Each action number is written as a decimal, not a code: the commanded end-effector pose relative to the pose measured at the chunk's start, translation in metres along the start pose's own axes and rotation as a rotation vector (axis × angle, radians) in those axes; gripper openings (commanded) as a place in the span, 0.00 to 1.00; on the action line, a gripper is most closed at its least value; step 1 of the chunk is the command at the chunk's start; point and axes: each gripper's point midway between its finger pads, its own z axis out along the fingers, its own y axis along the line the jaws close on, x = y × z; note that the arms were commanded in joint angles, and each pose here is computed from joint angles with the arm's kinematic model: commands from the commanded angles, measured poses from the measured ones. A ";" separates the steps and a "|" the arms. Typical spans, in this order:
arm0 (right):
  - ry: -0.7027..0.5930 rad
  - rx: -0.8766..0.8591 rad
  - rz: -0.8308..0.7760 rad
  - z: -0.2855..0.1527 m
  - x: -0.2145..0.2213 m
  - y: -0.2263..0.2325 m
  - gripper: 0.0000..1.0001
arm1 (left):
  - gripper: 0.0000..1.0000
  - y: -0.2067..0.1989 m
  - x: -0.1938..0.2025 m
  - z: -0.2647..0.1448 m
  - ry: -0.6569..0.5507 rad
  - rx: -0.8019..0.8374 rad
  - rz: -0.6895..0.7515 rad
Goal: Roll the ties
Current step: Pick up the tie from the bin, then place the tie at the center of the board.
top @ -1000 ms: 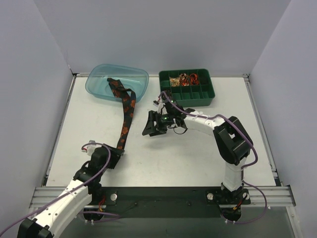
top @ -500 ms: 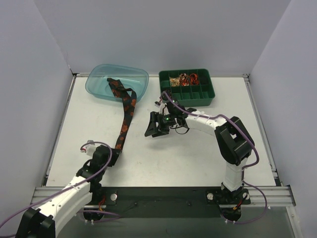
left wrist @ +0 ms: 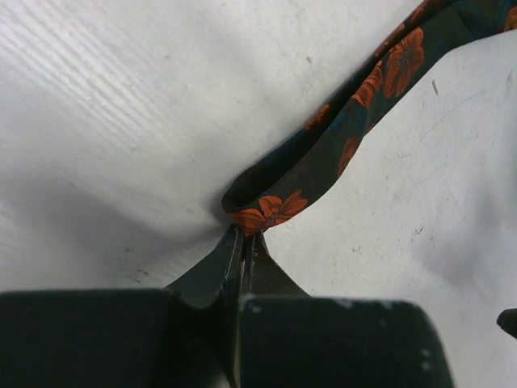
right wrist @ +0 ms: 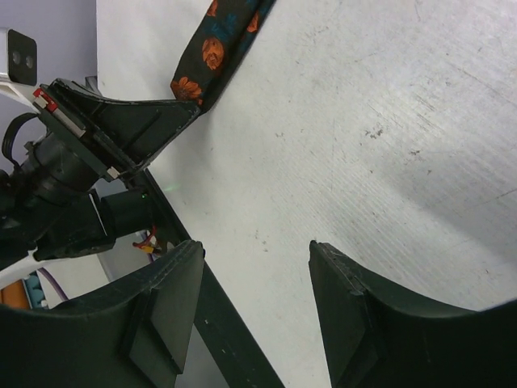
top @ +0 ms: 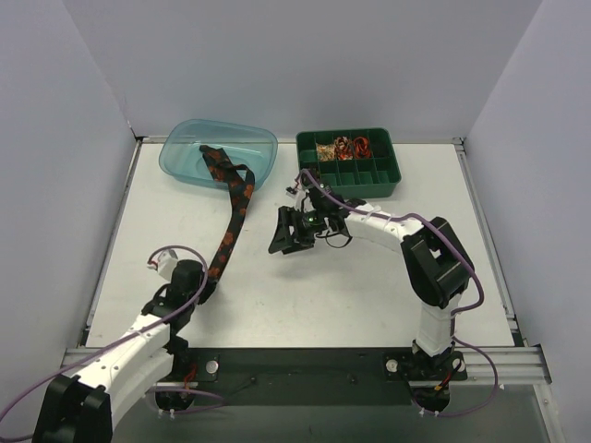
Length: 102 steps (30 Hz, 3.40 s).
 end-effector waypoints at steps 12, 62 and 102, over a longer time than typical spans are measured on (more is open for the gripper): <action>-0.074 -0.057 -0.140 -0.028 -0.036 0.045 0.60 | 0.00 -0.135 -0.078 -0.065 -0.032 0.195 0.388; -0.535 0.093 -0.453 -0.152 -0.044 0.078 0.79 | 0.00 -0.491 -0.105 -0.379 -0.042 1.348 0.670; -0.464 0.079 -0.151 0.053 -0.146 0.023 0.91 | 0.00 -0.176 -0.092 -0.320 0.069 0.812 0.438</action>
